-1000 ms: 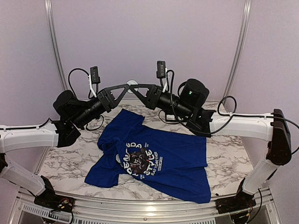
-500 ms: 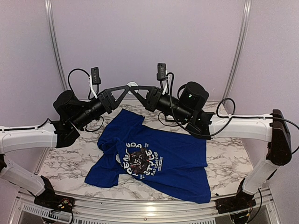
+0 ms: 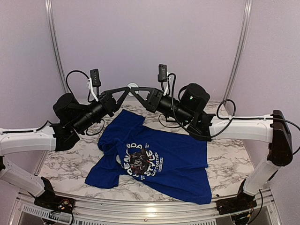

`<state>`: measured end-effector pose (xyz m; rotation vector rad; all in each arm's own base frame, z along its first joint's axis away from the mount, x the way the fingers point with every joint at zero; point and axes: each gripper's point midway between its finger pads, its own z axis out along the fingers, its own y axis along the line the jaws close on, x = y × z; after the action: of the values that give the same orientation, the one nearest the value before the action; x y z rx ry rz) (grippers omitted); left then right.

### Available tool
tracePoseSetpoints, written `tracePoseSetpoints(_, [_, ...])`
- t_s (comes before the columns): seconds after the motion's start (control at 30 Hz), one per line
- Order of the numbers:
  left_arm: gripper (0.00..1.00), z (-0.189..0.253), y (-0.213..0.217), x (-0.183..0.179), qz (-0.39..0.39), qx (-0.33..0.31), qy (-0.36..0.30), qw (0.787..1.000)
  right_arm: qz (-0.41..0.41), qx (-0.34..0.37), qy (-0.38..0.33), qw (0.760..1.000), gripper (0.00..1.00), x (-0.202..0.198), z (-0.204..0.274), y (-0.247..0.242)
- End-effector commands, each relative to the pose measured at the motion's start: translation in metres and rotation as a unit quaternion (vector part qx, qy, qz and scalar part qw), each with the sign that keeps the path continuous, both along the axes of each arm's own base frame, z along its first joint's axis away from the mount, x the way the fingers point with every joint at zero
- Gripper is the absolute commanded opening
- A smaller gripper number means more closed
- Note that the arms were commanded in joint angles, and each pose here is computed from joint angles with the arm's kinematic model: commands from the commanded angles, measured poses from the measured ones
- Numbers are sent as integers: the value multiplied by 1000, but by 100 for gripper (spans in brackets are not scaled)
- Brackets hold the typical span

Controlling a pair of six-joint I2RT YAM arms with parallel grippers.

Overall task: Remove the brooch from the garment
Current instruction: Close the brooch securely.

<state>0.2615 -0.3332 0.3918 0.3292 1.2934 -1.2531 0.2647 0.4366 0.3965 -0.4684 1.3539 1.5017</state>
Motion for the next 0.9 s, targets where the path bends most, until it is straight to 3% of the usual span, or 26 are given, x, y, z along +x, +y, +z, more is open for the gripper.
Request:
tracePoseSetpoints(0.0, [0,-6,-2,-19,-4,23,-28,999,-72,66,13,995,0,34,32,-28])
tracePoseSetpoints(0.33, [0,-16,12,-10,35,-18,28,999,-80,98,-4,992,3,29,38,-41])
tracePoseSetpoints(0.87, [0,-25,11,-5,6,-86,106,991,-72,119,-49,989,10,16,49,-49])
